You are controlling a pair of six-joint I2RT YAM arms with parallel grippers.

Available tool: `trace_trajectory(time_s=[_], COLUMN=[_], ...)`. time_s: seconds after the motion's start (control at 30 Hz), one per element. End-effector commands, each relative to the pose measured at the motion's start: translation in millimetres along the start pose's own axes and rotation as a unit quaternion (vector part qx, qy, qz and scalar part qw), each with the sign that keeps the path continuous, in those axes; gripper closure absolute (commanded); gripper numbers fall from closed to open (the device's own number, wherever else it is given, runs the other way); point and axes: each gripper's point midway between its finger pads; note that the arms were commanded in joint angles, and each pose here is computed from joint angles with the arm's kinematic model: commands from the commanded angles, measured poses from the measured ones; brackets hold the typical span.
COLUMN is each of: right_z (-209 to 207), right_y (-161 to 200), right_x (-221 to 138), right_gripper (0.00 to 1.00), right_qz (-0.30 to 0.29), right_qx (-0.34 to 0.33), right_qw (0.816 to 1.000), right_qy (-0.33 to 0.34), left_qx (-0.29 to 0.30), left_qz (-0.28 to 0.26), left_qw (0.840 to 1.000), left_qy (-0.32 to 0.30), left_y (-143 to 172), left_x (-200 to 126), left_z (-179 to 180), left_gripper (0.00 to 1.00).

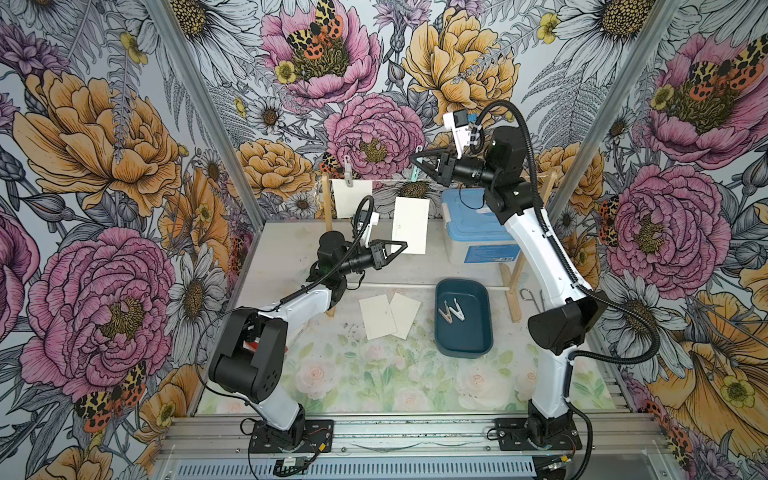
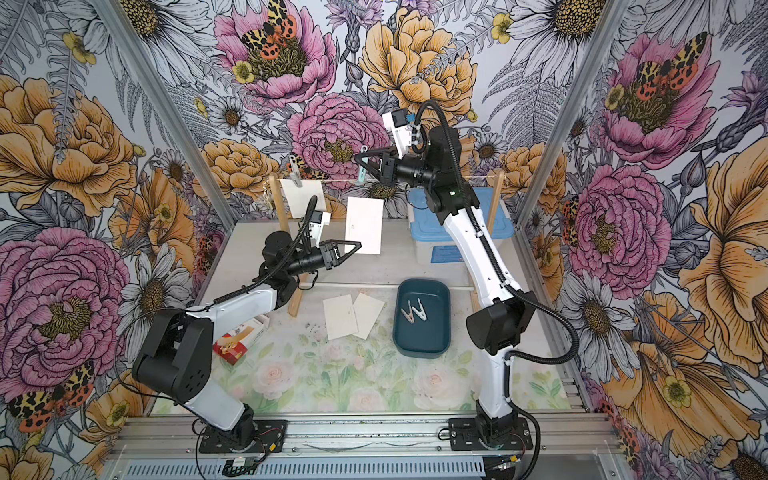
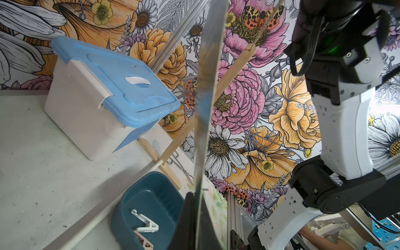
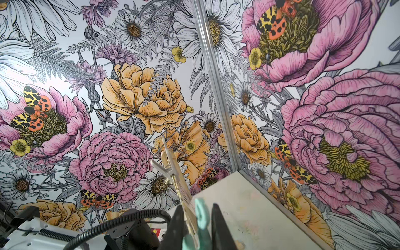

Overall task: Remove the postcards from the strings
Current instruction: Remove the clamp from the clothesline, then place the postcard on the postcard.

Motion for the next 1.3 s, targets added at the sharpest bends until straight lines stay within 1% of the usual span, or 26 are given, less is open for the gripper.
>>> trace_trajectory(time_s=[0.0, 0.13, 0.27, 0.47, 0.67, 0.77, 0.93, 1.1, 1.27], right_z=[24.7, 35.7, 45.5, 54.1, 55.7, 56.4, 55.2, 51.6, 47.1], right_y=[-19.9, -21.1, -12.9, 13.3, 47.7, 65.4, 90.6, 113.9, 140.2], right_x=[-12.7, -23.8, -37.5, -61.3, -83.2, -92.5, -103.1, -111.9, -116.4], right_gripper=[0.81, 0.81, 0.81, 0.81, 0.81, 0.81, 0.81, 0.81, 0.81], right_qz=[-0.019, -0.02, -0.015, -0.003, 0.01, 0.015, 0.021, 0.025, 0.031], right_qx=[-0.033, -0.043, -0.052, -0.058, -0.051, -0.044, -0.028, -0.01, 0.016], right_qw=[0.999, 0.999, 0.998, 0.996, 0.994, 0.993, 0.992, 0.991, 0.99], right_qy=[0.004, 0.013, 0.028, 0.063, 0.095, 0.107, 0.12, 0.133, 0.137], left_qx=[0.027, 0.016, 0.004, -0.023, -0.047, -0.061, -0.111, -0.145, -0.188], left_qz=[-0.022, -0.02, -0.012, 0.007, 0.026, 0.039, 0.063, 0.074, 0.088], left_qw=[0.999, 1.0, 1.0, 0.999, 0.996, 0.994, 0.985, 0.977, 0.963], left_qy=[0.001, -0.011, -0.022, -0.046, -0.064, -0.076, -0.117, -0.136, -0.17], left_y=[-4.8, 9.8, 29.1, 63.0, 92.1, 112.2, 153.1, 185.6, 216.6], left_x=[-8.3, -13.2, -17.1, -21.1, -20.6, -21.9, -33.0, -42.5, -50.4], left_z=[-13.1, -9.7, -5.1, 10.1, 19.9, 25.3, 51.1, 63.6, 81.1], left_gripper=[1.0, 1.0, 1.0, 1.0, 1.0, 1.0, 1.0, 1.0, 1.0])
Point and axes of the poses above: each gripper's point midway between its finger pads, its own x axis out along the fingers, its own z axis along the line the jaws close on, y = z × x, and after that the axes turned 1 degree about x, right-handed
